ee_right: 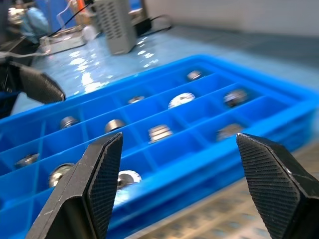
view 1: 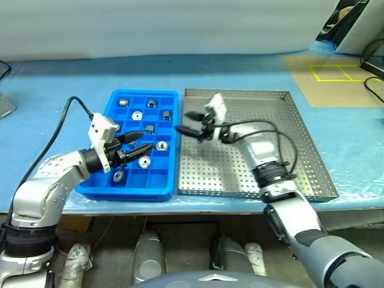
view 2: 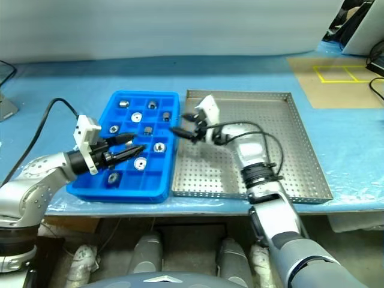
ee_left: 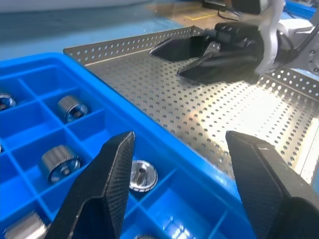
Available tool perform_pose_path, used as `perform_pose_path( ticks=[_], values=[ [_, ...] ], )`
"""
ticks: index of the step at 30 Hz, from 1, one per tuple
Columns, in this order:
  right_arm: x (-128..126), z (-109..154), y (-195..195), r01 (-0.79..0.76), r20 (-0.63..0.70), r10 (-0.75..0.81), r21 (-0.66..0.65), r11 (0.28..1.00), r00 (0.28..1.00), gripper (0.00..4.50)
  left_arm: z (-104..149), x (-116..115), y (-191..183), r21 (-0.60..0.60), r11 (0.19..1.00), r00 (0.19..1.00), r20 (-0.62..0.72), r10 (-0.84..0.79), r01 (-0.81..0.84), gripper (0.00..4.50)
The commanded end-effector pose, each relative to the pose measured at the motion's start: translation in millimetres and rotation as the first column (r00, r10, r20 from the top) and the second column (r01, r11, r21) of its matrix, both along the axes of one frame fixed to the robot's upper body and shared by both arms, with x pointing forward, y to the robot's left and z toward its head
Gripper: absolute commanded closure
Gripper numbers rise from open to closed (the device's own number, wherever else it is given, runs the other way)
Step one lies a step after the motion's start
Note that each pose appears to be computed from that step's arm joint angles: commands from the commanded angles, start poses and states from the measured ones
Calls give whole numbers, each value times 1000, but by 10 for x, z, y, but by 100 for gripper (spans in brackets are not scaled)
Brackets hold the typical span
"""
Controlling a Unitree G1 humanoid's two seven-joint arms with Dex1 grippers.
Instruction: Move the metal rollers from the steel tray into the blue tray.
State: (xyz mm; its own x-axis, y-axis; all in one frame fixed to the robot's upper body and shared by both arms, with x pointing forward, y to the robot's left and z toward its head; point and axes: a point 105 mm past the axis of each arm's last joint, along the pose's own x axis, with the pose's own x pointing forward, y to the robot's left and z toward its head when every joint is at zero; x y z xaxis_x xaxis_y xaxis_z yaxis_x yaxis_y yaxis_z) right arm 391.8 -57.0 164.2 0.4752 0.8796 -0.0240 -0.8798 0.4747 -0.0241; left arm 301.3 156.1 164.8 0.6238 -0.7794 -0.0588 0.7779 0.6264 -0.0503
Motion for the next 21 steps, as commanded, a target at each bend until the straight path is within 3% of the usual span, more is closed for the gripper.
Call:
perform_pose_path(
  ticks=[1,9,15,21],
  values=[
    [171,81,-449,157,56,-156,-28,987,986,67,74,40,-273,-30,996,996,42,-84,86,142],
    [373,-169,-956,410,93,-403,-80,909,911,67,102,262,-650,-52,991,989,83,-121,125,142],
    [482,-280,-1082,566,143,-553,-77,821,821,67,94,236,-871,-24,975,972,88,-220,223,142],
    [529,-441,-1263,673,70,-670,-45,738,739,67,124,253,-885,-35,974,971,93,-222,226,142]
  ],
)
